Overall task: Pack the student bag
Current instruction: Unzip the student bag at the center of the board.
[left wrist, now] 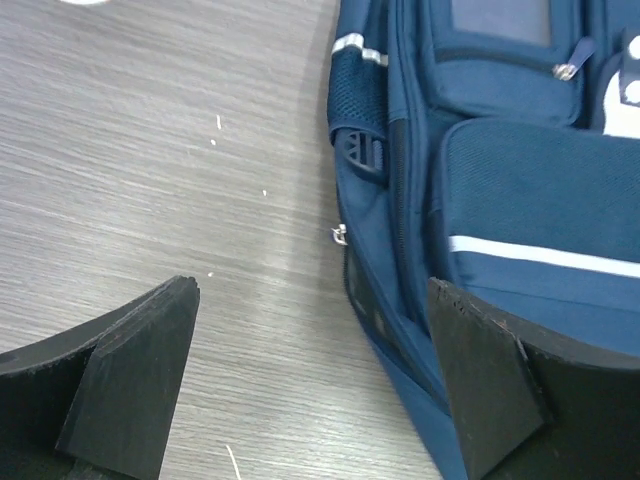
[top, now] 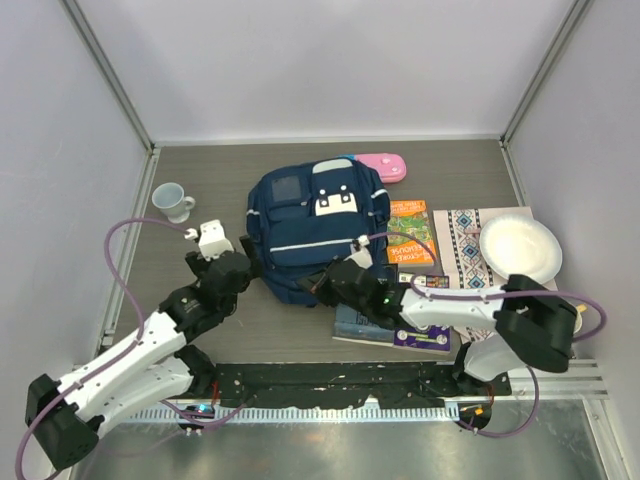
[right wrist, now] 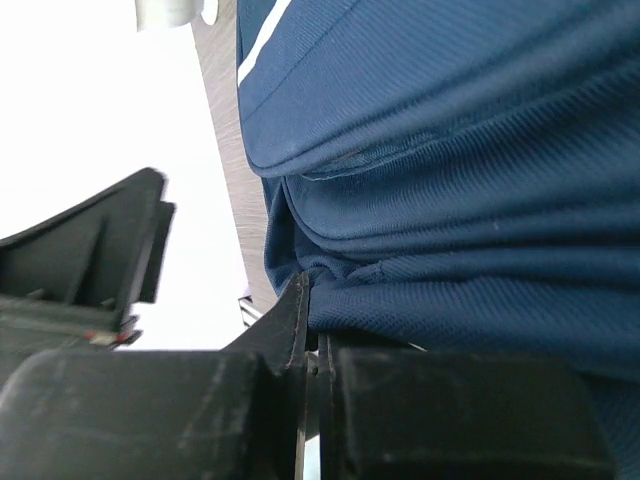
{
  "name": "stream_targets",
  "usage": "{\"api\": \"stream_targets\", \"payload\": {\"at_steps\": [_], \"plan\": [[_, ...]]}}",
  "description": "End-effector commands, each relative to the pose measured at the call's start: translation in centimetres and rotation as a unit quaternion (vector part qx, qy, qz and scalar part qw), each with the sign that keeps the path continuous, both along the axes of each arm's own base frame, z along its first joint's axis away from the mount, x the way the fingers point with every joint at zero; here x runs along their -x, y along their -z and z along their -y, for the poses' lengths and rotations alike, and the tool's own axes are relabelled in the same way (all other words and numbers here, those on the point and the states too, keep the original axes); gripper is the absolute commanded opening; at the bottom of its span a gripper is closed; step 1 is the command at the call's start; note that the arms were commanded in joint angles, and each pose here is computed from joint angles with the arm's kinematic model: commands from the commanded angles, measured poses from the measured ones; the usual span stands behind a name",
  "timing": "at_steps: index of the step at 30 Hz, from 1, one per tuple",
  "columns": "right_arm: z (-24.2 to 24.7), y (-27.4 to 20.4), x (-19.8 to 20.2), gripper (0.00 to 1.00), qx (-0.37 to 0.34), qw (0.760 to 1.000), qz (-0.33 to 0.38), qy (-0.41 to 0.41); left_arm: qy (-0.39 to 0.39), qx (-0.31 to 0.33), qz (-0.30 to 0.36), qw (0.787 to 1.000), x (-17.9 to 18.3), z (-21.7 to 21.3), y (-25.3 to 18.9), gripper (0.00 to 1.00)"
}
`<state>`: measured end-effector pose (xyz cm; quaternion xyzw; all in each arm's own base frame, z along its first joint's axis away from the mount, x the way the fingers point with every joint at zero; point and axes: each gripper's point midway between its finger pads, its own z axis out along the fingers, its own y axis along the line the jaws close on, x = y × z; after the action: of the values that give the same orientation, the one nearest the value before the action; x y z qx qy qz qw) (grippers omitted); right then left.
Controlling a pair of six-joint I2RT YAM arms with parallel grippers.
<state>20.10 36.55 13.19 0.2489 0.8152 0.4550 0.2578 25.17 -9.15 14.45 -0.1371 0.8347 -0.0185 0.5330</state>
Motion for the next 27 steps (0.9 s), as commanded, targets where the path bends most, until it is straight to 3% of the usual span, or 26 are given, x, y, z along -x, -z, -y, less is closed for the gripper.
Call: {"api": "stream_targets", "payload": {"at_steps": [1, 6, 10, 11, 13, 14, 16, 17, 19, 22, 27], "plan": [[-5.1, -5.9, -1.9, 0.01, -0.075, 0.995, 0.064, -0.034, -0.044, -0.003, 0.022, 0.999, -0.1, -2.2, -3.2, 1.00], [-9.0, -5.5, -2.6, 0.01, -0.081, 0.992, 0.066, -0.070, -0.082, -0.005, -0.008, 0.997, -1.8, -5.1, -3.0, 1.00], [-12.5, -1.5, -2.6, 0.06, -0.057, 0.991, 0.037, -0.113, -0.103, 0.032, -0.026, 0.994, -3.8, -7.4, -2.2, 1.00], [-13.2, -1.3, -2.4, 0.19, -0.064, 0.990, 0.029, -0.123, -0.108, 0.044, -0.037, 0.992, -4.2, -8.4, -1.9, 1.00], [-14.2, -1.3, -1.3, 0.35, -0.088, 0.982, 0.029, -0.166, -0.122, 0.042, -0.055, 0.990, -5.0, -9.5, -1.6, 1.00], [-14.2, -0.7, -1.1, 0.52, -0.084, 0.981, 0.028, -0.174, -0.140, 0.036, -0.060, 0.988, -5.3, -10.7, -1.4, 1.00], [-14.1, -1.0, -0.4, 0.66, -0.082, 0.976, 0.036, -0.199, -0.157, 0.027, -0.066, 0.985, -6.4, -12.3, -0.9, 1.00], [-13.5, -1.5, 0.0, 0.83, -0.082, 0.975, 0.044, -0.204, -0.157, 0.029, -0.073, 0.984, -6.7, -12.7, -0.7, 0.99], [-12.7, -2.1, 1.0, 0.85, -0.068, 0.969, 0.061, -0.230, -0.179, 0.023, -0.100, 0.979, -6.8, -14.0, 0.0, 1.00], [-10.6, -3.7, 2.9, 0.86, -0.045, 0.958, 0.089, -0.270, -0.182, 0.026, -0.085, 0.979, -8.9, -15.6, 0.1, 1.00], [-5.2, -5.1, 2.7, 0.88, 0.032, 0.959, 0.113, -0.259, -0.169, 0.020, -0.095, 0.981, -12.0, -16.7, 1.5, 1.00]]}}
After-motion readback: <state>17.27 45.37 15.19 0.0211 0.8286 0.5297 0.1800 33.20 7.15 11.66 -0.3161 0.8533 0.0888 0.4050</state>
